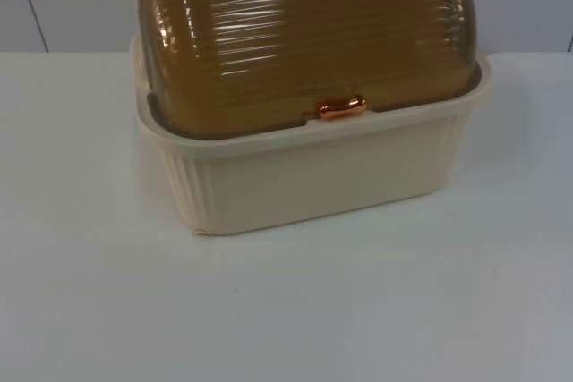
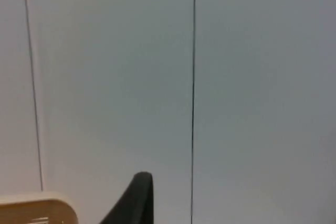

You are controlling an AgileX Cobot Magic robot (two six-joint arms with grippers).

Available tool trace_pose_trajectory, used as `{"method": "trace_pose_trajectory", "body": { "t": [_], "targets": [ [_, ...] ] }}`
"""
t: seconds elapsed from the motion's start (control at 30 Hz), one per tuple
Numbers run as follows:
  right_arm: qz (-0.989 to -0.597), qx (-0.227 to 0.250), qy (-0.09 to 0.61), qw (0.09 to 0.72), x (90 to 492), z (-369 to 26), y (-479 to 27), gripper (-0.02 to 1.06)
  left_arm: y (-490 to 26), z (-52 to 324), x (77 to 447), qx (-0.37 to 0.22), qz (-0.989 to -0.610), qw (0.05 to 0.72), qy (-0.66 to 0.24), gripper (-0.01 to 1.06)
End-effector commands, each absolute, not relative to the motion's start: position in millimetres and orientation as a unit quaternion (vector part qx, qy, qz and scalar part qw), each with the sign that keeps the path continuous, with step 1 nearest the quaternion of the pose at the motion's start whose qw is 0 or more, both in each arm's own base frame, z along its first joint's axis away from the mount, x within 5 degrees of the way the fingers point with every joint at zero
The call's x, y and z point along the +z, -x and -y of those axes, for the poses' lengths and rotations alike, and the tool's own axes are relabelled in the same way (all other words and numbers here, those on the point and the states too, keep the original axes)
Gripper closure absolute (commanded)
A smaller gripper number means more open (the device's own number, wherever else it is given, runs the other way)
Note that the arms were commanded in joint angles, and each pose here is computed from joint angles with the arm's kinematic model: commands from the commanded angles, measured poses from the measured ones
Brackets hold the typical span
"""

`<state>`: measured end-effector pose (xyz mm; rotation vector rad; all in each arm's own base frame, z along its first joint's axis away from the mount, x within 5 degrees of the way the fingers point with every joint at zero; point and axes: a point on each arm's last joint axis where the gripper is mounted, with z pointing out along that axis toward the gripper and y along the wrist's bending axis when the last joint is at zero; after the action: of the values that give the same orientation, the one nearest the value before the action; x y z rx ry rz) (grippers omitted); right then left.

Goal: Open the box lid with the left hand, place the block into the box with the right hand, then close the box lid with the left hand.

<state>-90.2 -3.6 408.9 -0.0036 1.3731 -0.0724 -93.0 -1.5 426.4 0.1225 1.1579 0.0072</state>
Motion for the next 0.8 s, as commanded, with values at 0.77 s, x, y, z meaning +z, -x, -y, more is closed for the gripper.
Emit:
{"method": "trace_pose_trajectory", "body": {
  "t": [0.77],
  "targets": [
    [-0.732, -0.021, 0.03, 0.68, 375.2, 11.0, 69.7, 0.0, 47.3, 5.6, 376.7, -0.018, -0.666, 0.743, -0.066, 0.0]
  ]
}}
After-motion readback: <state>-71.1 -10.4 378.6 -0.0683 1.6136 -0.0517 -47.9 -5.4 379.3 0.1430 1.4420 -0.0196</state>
